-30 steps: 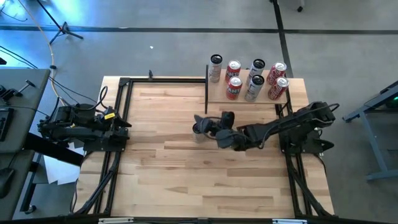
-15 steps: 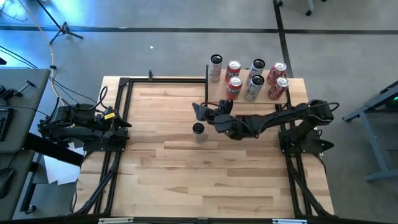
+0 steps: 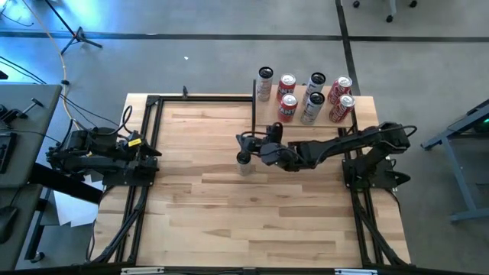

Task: Place canned beverage on shelf
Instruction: Put the white yellow soda can on the shelf aligned with the other white yellow soda can

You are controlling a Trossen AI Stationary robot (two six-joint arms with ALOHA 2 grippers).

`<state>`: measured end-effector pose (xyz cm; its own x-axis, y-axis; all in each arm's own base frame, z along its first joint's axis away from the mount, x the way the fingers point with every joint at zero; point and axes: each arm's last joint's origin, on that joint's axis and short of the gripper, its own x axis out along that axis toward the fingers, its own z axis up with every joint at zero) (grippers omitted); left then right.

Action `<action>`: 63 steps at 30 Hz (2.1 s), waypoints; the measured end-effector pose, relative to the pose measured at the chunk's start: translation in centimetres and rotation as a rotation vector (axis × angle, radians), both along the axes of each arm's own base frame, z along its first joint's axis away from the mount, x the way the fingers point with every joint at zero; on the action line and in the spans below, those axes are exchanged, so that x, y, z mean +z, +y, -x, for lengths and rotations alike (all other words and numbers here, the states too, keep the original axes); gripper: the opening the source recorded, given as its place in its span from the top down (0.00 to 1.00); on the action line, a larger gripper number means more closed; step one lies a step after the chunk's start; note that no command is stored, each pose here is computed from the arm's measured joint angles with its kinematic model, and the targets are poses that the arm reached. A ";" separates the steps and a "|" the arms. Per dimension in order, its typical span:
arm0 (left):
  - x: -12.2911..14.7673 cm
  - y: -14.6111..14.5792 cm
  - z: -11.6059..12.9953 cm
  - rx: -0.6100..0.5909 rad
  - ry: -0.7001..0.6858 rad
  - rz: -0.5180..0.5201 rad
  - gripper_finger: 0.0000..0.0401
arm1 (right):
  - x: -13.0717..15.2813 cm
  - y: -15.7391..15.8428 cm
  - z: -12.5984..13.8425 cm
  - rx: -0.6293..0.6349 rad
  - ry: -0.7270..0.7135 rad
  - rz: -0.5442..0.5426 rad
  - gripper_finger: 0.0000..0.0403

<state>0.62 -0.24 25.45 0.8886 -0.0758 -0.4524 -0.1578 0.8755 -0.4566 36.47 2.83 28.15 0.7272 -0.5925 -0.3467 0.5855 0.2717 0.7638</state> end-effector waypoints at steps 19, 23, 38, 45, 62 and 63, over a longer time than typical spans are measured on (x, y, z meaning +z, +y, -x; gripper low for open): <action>0.0 0.0 0.0 0.000 0.000 0.000 0.13 | -1.4 0.1 0.7 0.218 0.336 0.157 0.02; 0.0 0.0 0.0 0.000 0.001 0.000 0.13 | -1.5 0.2 0.7 0.221 0.299 0.093 0.02; 0.0 0.0 0.0 0.000 0.000 0.000 0.13 | -2.8 11.1 2.9 0.056 0.174 0.293 0.02; 0.0 0.0 0.0 0.000 0.000 0.000 0.13 | -5.5 14.5 2.4 0.049 0.254 0.525 0.02; 0.0 0.0 0.0 0.001 0.000 0.000 0.13 | -15.8 16.6 -1.9 -0.144 0.420 0.787 0.02; 0.0 0.0 0.0 0.000 0.000 0.000 0.13 | -16.1 16.8 -2.5 -0.169 0.431 0.805 0.02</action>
